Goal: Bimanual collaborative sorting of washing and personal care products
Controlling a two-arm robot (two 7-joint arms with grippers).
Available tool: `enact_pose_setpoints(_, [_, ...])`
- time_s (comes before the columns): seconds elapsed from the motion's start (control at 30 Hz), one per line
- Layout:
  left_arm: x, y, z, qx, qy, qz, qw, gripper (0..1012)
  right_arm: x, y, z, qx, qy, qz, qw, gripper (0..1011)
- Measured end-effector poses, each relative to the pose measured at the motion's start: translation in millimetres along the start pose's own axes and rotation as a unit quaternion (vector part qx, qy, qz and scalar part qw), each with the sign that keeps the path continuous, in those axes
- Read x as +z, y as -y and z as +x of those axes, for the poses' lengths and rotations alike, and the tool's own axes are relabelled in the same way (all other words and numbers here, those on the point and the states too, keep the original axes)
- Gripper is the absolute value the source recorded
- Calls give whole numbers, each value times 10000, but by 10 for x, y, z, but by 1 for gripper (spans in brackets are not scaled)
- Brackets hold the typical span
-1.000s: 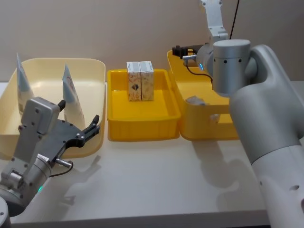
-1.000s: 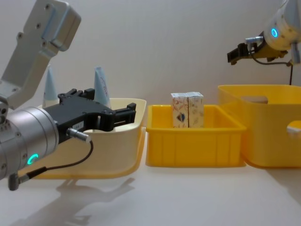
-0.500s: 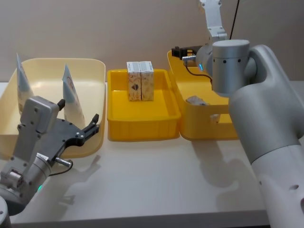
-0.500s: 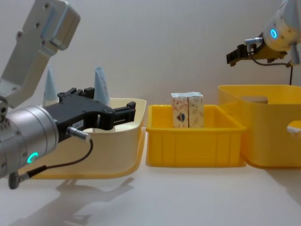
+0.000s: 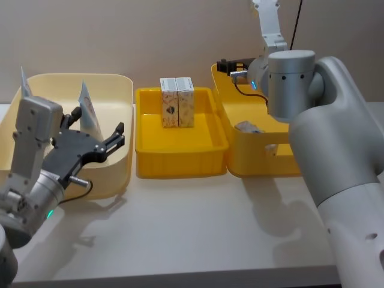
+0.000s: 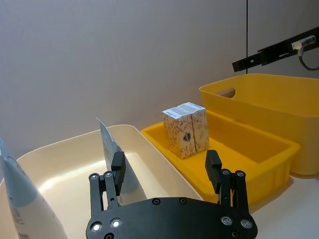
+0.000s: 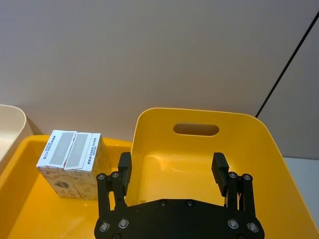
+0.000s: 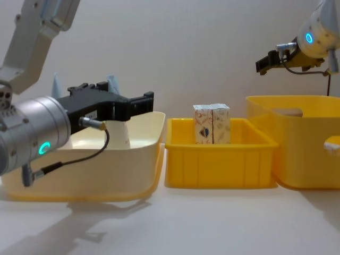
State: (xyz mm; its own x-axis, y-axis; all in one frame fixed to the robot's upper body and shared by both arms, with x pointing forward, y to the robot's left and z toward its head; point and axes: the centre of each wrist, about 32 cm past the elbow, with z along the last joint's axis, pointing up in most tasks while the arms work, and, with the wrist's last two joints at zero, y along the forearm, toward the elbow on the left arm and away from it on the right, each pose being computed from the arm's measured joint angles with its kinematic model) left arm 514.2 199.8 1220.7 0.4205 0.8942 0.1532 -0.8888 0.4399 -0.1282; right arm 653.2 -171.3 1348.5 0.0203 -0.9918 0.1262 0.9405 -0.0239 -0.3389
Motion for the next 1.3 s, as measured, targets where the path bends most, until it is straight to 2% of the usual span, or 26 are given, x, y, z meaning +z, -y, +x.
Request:
enact_pose_setpoints(0.13, [31, 72, 56, -47, -123, 57, 9999, 999, -1, -1, 0, 0, 0, -2, 10000, 1001])
enact_pose_setpoints(0.37, [70, 135, 125, -50, -193, 180, 9996, 1000, -1, -1, 0, 0, 0, -3, 10000, 1001])
enact_pose_setpoints(0.63, [119, 166, 172, -21, -132, 279, 9995, 1000, -1, -1, 0, 0, 0, -2, 10000, 1001])
enact_pose_setpoints(1.03, [215, 220, 188, -27, 49, 302, 9995, 1000, -1, -1, 0, 1, 0, -2, 10000, 1001])
enact_pose_setpoints(1.3, [198, 285, 226, -77, 66, 421, 9991, 1000, -2, -1, 0, 1, -1, -2, 10000, 1001])
